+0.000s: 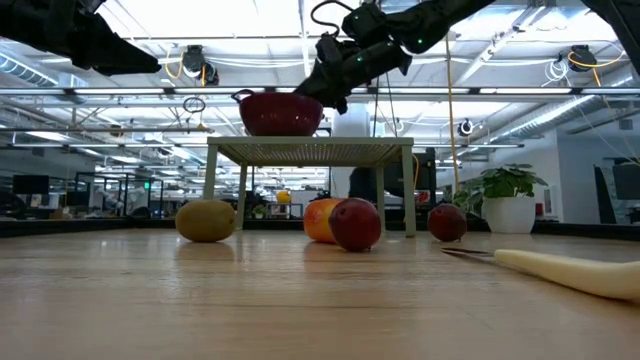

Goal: Pick & Place Fruit
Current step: Put the pear into violet strainer bowl on the shelf, then put the pomegranate into violet strainer bowl on the shelf

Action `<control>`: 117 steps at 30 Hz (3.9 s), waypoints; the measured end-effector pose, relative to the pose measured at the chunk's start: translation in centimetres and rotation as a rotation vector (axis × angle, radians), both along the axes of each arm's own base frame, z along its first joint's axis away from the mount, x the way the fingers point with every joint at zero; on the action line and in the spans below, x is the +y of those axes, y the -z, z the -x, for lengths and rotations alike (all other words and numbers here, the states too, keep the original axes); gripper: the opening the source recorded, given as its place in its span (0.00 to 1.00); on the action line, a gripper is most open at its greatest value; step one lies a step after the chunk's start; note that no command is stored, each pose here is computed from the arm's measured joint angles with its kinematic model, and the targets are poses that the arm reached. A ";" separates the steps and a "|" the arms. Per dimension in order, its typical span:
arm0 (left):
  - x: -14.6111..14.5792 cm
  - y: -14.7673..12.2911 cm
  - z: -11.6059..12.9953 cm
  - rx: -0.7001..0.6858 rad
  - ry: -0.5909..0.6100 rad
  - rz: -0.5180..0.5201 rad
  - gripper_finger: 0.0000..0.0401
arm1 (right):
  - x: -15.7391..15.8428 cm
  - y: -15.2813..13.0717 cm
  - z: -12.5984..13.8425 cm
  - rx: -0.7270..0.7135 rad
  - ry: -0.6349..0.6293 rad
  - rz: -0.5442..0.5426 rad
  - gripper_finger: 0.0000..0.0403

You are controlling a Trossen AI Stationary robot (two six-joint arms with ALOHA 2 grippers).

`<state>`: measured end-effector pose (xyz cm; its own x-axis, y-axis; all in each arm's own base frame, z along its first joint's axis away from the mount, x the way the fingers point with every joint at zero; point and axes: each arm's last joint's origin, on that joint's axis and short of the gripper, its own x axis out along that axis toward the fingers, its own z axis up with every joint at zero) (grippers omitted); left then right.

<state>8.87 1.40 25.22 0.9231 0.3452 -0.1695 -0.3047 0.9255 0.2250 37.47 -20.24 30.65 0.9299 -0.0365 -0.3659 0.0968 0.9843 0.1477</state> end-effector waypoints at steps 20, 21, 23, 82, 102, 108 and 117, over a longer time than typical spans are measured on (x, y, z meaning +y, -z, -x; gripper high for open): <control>0.0 0.0 0.0 0.000 0.000 0.000 0.45 | 0.0 0.3 0.2 0.031 0.007 -0.033 0.32; 0.0 0.0 0.0 0.000 0.000 0.000 0.45 | 0.0 0.3 0.2 0.034 0.006 -0.032 0.32; 0.0 0.0 0.0 0.000 0.000 0.000 0.45 | 0.0 0.4 0.2 0.035 0.005 -0.031 0.32; 0.0 0.0 0.0 0.016 0.008 -0.044 0.45 | 12.9 -7.1 7.7 0.342 -0.041 0.074 0.00; 0.0 0.0 0.0 0.015 0.011 -0.042 0.45 | 20.7 -3.8 11.2 0.734 -0.036 0.015 0.00; -0.1 0.0 0.0 0.013 0.055 -0.032 0.45 | 21.4 -0.3 12.3 0.792 -0.015 -0.024 0.00; -0.2 0.0 -0.1 0.006 0.059 -0.010 0.45 | 21.5 3.1 14.8 0.717 0.033 -0.095 0.00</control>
<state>8.92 1.24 25.21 0.9409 0.2918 -0.1716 -0.2484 0.9395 0.2360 22.68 1.31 27.60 0.4588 0.0018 -0.8885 0.2318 0.9651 0.1216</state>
